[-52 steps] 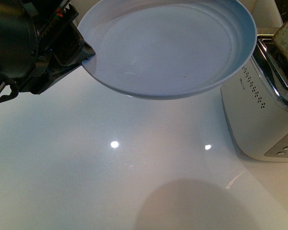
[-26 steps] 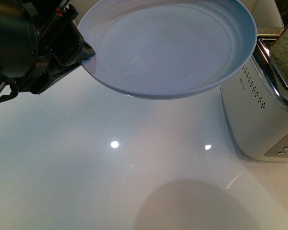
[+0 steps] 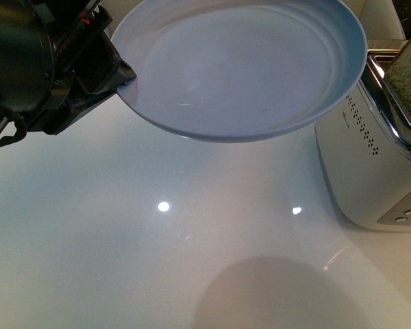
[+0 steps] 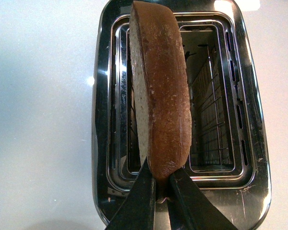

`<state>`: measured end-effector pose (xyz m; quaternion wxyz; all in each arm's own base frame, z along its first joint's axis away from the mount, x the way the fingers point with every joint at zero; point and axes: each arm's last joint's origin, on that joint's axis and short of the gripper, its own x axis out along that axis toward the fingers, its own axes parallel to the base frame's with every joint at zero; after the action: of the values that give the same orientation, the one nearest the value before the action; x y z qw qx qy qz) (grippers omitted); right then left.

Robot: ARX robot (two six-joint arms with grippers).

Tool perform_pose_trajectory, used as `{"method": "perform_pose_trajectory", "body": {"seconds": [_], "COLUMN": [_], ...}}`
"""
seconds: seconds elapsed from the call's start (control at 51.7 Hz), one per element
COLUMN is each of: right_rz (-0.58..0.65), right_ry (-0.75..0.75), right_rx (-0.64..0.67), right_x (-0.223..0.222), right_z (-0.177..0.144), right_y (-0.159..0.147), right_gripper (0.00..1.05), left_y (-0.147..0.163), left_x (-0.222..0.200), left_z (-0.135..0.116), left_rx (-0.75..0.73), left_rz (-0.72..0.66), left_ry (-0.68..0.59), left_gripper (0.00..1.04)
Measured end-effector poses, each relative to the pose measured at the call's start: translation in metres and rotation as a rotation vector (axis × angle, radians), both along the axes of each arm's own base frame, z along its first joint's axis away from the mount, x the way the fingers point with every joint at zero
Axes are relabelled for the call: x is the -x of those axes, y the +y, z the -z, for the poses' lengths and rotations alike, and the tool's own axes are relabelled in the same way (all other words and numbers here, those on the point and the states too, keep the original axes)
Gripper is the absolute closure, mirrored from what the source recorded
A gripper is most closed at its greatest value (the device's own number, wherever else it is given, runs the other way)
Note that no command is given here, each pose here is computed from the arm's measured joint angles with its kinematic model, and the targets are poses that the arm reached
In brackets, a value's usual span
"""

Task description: Left arm holds plate, right arm toasts bread

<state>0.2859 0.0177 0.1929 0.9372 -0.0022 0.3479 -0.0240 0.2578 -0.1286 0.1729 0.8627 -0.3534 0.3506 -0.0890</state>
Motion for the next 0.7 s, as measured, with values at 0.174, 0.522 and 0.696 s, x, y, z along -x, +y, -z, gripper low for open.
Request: {"method": "perform_pose_trajectory", "body": {"seconds": [0.174, 0.522, 0.696], "right_rz": [-0.002, 0.015, 0.015], "right_ry": [0.015, 0.008, -0.061], "right_rx": [-0.006, -0.028, -0.087], "right_x": [0.003, 0.003, 0.019], "right_z": [0.007, 0.008, -0.007], "right_y": [0.000, -0.003, -0.008], "right_gripper": [0.74, 0.30, 0.09], "left_y": [0.000, 0.000, 0.000], "left_x": [0.000, 0.000, 0.000], "left_z": [0.000, 0.000, 0.000], "left_rx": [0.000, 0.000, 0.000], "left_rz": [0.000, 0.000, 0.000], "left_ry": [0.000, 0.000, 0.000], "left_gripper": [1.02, 1.02, 1.02]}}
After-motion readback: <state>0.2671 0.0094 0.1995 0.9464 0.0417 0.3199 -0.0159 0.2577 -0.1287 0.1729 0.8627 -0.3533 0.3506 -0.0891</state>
